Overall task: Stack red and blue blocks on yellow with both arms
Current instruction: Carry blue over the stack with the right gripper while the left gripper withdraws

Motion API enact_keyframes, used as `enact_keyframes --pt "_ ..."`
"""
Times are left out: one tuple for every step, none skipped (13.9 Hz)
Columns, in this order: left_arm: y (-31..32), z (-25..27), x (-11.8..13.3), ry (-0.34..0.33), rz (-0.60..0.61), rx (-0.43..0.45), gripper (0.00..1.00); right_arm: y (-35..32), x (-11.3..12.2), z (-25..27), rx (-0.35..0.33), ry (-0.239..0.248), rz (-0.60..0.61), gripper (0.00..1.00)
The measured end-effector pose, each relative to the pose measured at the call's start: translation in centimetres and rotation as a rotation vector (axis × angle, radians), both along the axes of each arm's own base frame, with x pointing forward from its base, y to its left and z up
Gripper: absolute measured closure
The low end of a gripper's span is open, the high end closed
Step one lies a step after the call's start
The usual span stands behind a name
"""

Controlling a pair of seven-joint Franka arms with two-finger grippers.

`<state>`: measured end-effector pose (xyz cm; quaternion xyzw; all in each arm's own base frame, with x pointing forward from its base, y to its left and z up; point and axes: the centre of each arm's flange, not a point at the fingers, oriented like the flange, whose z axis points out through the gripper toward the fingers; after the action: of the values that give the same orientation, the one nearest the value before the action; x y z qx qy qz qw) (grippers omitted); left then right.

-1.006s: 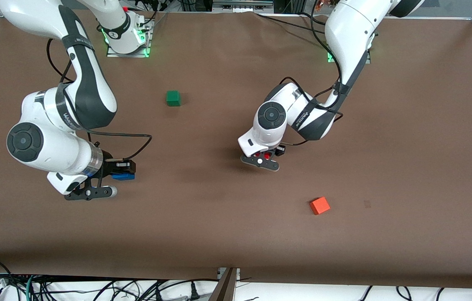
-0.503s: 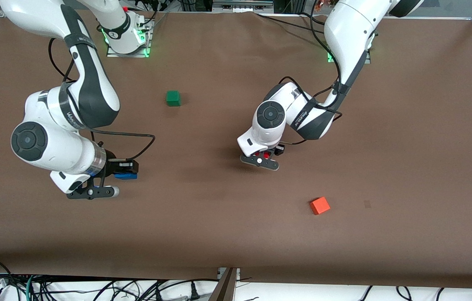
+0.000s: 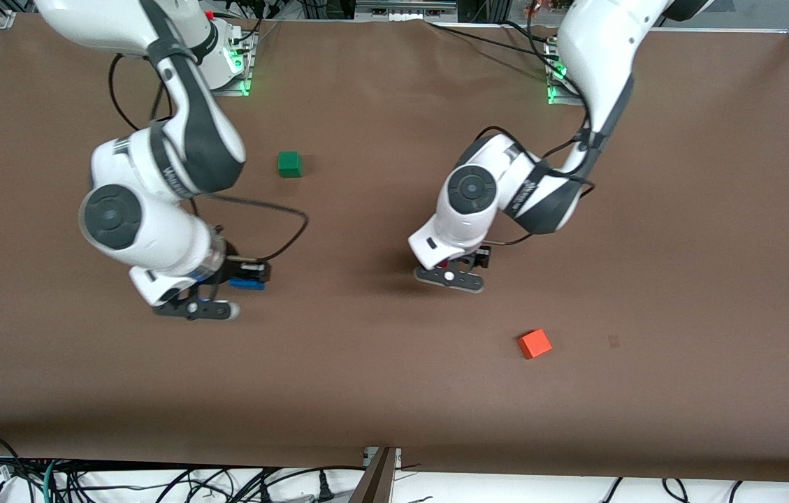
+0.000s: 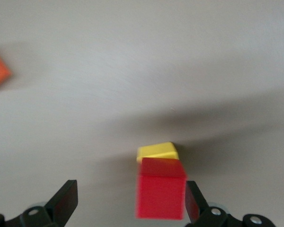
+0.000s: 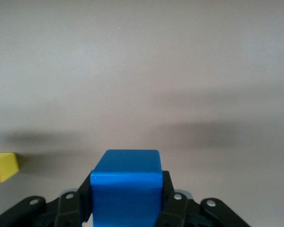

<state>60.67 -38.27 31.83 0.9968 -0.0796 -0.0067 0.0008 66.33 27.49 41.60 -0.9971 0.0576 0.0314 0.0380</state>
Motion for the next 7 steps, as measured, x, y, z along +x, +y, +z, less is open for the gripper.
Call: enact_keyframes --pt "1.8 2.4 1.2 -0.009 0.031 0.004 0.00 1.9 -0.7 0.2 0.000 -0.001 -0.029 0.44" --pt "4.3 5.6 2.7 -0.024 0.073 0.004 0.00 4.1 -1.5 0.4 0.000 -0.004 -0.060 0.44" --pt "7.0 8.7 4.0 -0.047 0.117 0.000 0.00 6.1 -2.2 0.6 0.002 -0.008 -0.091 0.44" --pt "10.1 11.8 5.3 -0.077 0.164 -0.009 0.00 8.1 -2.8 0.7 0.006 -0.012 -0.122 0.44" --pt "13.1 14.6 6.1 -0.104 0.208 -0.015 0.00 10.4 -3.4 0.6 0.013 -0.020 -0.147 0.44" --pt "16.1 17.0 6.6 -0.124 0.242 -0.015 0.00 13.2 -4.3 0.2 0.025 -0.033 -0.172 0.44" --pt "18.8 19.2 6.6 -0.134 0.253 -0.009 0.00 16.0 -5.3 -0.4 0.044 -0.052 -0.196 0.44"
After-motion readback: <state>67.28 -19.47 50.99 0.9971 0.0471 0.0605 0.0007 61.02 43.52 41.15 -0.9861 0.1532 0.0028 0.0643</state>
